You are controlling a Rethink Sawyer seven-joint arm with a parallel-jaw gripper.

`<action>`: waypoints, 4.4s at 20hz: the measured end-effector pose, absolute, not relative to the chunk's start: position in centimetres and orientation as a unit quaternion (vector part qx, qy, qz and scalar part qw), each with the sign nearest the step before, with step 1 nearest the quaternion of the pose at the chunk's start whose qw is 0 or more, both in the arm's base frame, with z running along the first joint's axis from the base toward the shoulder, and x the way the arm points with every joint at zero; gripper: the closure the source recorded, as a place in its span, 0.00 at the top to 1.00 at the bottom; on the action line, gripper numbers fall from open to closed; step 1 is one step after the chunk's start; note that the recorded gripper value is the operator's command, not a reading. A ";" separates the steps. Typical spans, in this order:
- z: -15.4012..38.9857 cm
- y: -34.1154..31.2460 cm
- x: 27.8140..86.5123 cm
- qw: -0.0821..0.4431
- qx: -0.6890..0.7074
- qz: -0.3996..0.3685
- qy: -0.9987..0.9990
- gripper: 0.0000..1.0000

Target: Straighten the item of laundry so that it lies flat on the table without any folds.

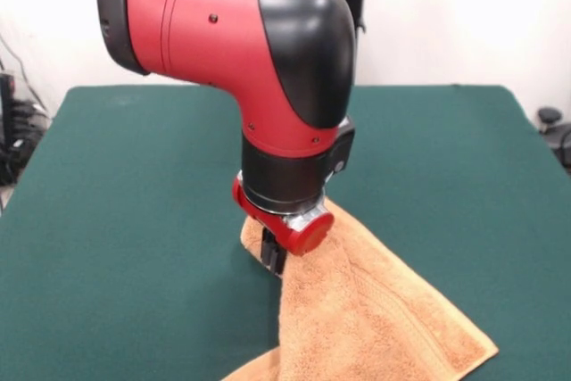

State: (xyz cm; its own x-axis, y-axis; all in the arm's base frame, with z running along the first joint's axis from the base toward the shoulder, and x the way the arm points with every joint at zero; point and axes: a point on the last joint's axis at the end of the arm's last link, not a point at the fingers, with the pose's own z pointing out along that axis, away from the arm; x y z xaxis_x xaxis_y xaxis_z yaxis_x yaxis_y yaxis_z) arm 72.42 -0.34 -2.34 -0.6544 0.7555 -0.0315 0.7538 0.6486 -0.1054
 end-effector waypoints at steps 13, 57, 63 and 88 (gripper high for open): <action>-2.4 0.4 71.5 -0.019 -0.404 0.064 -0.912 0.00; -5.1 -0.7 72.4 -0.114 -0.384 0.068 -0.914 1.00; -5.1 -0.8 72.5 -0.113 -0.386 0.067 -0.913 1.00; -2.6 -0.4 71.2 -0.014 -0.429 0.071 -0.901 1.00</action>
